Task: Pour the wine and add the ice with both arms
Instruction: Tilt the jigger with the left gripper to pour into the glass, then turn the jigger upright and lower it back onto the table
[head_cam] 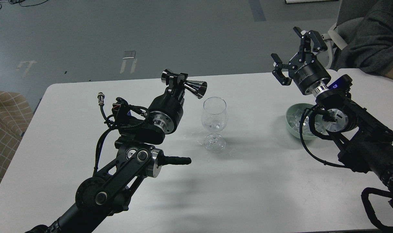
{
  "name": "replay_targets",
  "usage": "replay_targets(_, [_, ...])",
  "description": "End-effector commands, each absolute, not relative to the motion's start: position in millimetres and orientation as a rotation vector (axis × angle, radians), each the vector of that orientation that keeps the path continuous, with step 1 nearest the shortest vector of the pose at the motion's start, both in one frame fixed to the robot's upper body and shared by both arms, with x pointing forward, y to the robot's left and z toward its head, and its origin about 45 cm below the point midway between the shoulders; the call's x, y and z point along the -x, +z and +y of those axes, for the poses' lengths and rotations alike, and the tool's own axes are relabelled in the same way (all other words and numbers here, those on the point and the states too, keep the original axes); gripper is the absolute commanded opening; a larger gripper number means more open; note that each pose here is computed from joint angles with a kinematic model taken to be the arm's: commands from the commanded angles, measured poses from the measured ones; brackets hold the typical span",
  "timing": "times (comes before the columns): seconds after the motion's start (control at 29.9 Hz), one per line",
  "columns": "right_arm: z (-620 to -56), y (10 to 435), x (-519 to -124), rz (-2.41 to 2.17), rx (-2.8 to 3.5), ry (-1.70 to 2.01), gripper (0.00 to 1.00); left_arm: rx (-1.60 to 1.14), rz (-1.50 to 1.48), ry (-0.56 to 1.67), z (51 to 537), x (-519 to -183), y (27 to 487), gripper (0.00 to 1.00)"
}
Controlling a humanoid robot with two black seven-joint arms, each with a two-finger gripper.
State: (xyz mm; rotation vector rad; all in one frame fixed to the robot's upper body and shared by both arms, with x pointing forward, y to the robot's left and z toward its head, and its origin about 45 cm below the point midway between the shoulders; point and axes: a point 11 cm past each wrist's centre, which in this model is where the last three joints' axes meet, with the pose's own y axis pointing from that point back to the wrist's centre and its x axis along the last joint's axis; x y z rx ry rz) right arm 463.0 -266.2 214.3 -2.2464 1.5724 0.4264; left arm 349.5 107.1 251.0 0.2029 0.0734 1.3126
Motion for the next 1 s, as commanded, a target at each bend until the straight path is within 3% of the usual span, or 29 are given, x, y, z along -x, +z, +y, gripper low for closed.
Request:
replay_targets(0.0, [-266.1,214.8,-463.3,1.571,2.246,0.425,1.0,-0.231,0.016,1.3,107.0,-345.8,250.1,0.0])
replay_targets(0.5, [-266.1,214.2,-463.2,1.573,2.249,0.425,1.0,-0.211,0.025,1.281,102.0,-344.6,267.0,0.0])
replay_targets(0.7, [-266.1,214.2,-463.2,1.573,2.249,0.425,1.0,-0.112,0.325,1.269,114.1,-350.4,265.5,0.0])
replay_targets(0.97, [-265.9,213.6,-462.9,1.573,2.246,0.429,1.0,0.255,0.782,1.282,179.4,-378.0,296.6,0.0])
